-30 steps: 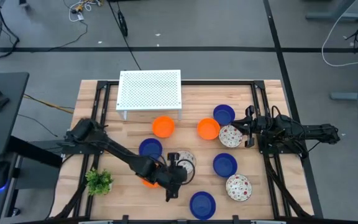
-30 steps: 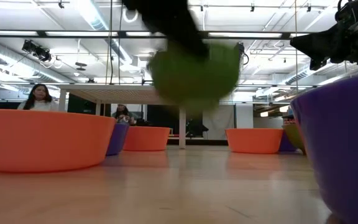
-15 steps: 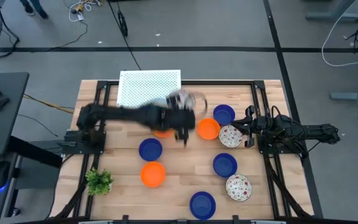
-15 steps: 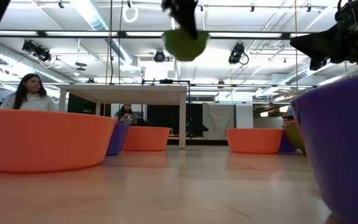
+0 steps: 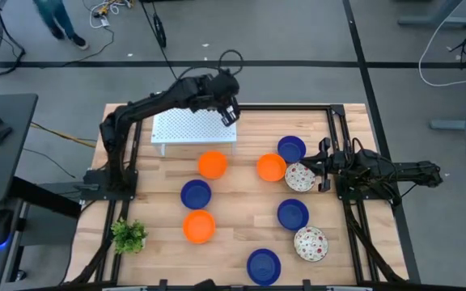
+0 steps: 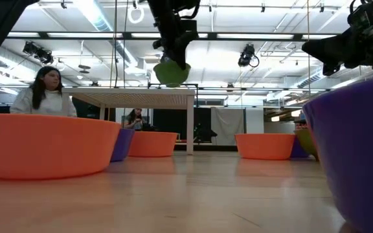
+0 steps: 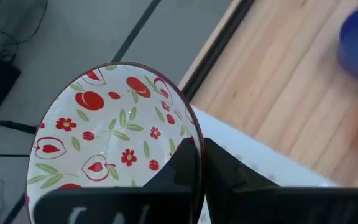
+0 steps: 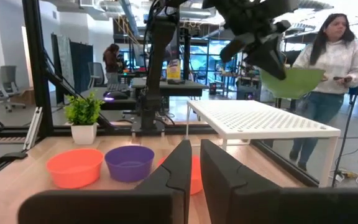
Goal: Pick & Place Mini bowls
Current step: Put the white bowl on the shelf
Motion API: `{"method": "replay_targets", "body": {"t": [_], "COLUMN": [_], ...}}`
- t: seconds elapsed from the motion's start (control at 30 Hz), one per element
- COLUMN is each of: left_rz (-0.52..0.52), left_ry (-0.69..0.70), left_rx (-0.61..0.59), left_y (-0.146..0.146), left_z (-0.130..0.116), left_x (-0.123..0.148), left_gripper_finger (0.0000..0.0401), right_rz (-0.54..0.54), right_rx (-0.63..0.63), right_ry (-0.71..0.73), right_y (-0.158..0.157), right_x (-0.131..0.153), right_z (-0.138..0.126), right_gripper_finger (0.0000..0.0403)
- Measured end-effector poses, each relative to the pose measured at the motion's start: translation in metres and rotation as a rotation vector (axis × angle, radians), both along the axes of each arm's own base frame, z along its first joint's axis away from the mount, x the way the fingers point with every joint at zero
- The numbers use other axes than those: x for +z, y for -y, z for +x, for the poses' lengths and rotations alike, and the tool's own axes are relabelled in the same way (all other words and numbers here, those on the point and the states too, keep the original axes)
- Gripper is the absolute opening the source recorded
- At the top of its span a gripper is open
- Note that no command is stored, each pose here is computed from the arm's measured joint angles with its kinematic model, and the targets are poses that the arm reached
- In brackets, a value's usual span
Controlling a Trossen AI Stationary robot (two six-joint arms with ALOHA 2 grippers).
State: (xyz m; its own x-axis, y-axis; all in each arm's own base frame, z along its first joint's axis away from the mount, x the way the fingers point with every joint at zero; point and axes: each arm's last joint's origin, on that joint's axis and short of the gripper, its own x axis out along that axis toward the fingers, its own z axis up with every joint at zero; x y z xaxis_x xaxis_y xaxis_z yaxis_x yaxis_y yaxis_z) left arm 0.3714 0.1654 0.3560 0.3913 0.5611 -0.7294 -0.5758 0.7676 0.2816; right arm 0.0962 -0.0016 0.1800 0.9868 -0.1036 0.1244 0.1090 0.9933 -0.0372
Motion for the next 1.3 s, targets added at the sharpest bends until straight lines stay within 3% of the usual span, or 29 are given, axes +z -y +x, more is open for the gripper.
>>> {"method": "replay_targets", "body": {"t": [0.17,0.47,0.63,0.9,1.03,1.3], "left_rz": [-0.045,-0.012,0.023,-0.031,-0.055,-0.111], "left_ry": [0.056,-0.006,-0.026,0.005,0.011,-0.004], "left_rx": [0.037,0.064,0.093,0.069,0.061,0.055], "left_y": [-0.007,-0.004,-0.006,-0.004,-0.003,-0.001], "left_z": [0.001,0.008,0.007,0.008,0.008,0.003], "left_x": [-0.005,-0.048,-0.051,-0.051,-0.052,-0.047], "left_gripper_finger": [0.0012,0.0012,0.0024,0.0034,0.0062,0.0158], "right_rz": [0.022,0.022,0.022,0.022,0.021,0.021], "right_rx": [0.003,0.003,0.003,0.003,0.003,0.003], "right_ry": [0.001,0.002,0.003,0.003,0.004,0.004], "right_y": [0.0,0.0,0.0,0.0,0.0,0.0], "right_x": [0.0,0.0,0.0,0.0,0.0,0.0], "right_z": [0.0,0.0,0.0,0.0,0.0,0.0], "right_gripper_finger": [0.004,0.004,0.004,0.004,0.004,0.004]}}
